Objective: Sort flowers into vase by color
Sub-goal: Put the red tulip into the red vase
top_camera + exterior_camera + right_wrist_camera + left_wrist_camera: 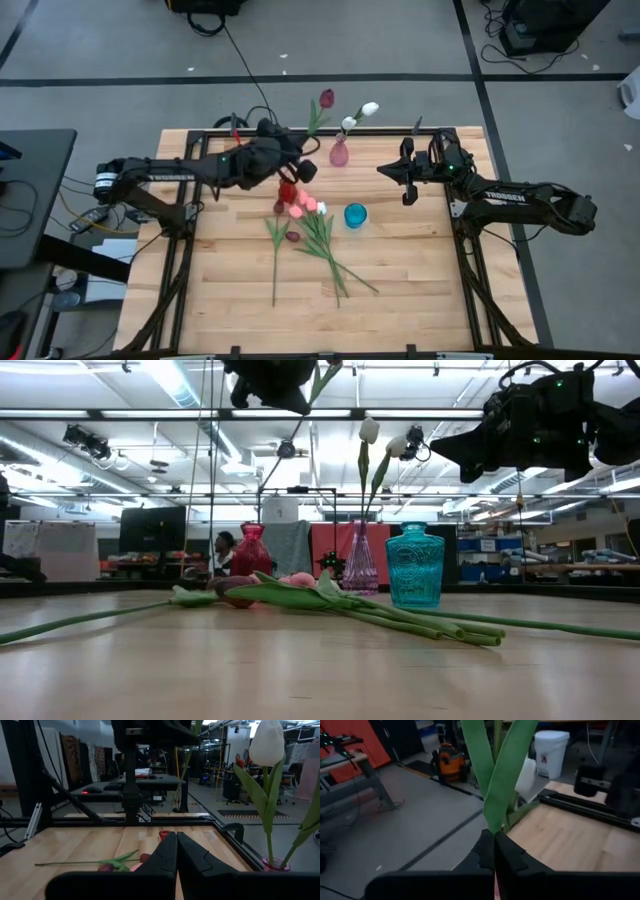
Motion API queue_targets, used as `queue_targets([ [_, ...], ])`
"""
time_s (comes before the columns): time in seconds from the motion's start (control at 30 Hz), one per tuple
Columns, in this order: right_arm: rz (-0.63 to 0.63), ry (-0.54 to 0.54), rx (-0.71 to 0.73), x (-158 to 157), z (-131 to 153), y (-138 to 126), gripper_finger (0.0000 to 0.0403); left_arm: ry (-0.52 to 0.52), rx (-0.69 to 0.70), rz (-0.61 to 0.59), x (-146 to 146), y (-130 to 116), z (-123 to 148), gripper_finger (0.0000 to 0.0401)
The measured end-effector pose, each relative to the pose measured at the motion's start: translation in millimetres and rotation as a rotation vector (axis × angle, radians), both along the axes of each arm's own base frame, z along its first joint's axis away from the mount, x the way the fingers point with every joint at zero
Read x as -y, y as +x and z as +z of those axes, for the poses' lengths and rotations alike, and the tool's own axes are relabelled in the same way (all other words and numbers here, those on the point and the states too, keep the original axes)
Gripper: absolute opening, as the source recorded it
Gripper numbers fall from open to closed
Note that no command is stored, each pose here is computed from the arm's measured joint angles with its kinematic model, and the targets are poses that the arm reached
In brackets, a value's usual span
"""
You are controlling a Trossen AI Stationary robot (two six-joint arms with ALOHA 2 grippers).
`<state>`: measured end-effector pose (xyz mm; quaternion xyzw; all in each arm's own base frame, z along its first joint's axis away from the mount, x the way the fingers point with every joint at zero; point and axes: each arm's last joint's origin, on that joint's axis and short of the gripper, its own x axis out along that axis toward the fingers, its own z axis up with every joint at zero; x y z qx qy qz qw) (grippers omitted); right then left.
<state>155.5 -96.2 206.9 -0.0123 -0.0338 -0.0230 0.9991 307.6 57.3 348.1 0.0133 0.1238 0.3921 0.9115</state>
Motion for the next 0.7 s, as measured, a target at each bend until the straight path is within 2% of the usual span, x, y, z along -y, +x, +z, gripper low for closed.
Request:
queue_targets([
  [0.27,-0.001,-0.007,-0.001,0.0,-0.1,0.0,0.0013,0.005,-0.005,-0.003,5.7,-6.0,-44.0,0.0],
  [0.43,-0.001,-0.007,-0.001,0.0,-0.1,0.0,0.0013,0.022,0.152,-0.001,11.8,-24.0,-48.0,0.0],
  [0.7,-0.001,-0.009,0.002,0.0,0.2,0.0,0.0013,0.038,0.284,-0.001,24.5,-46.9,-86.0,0.0],
])
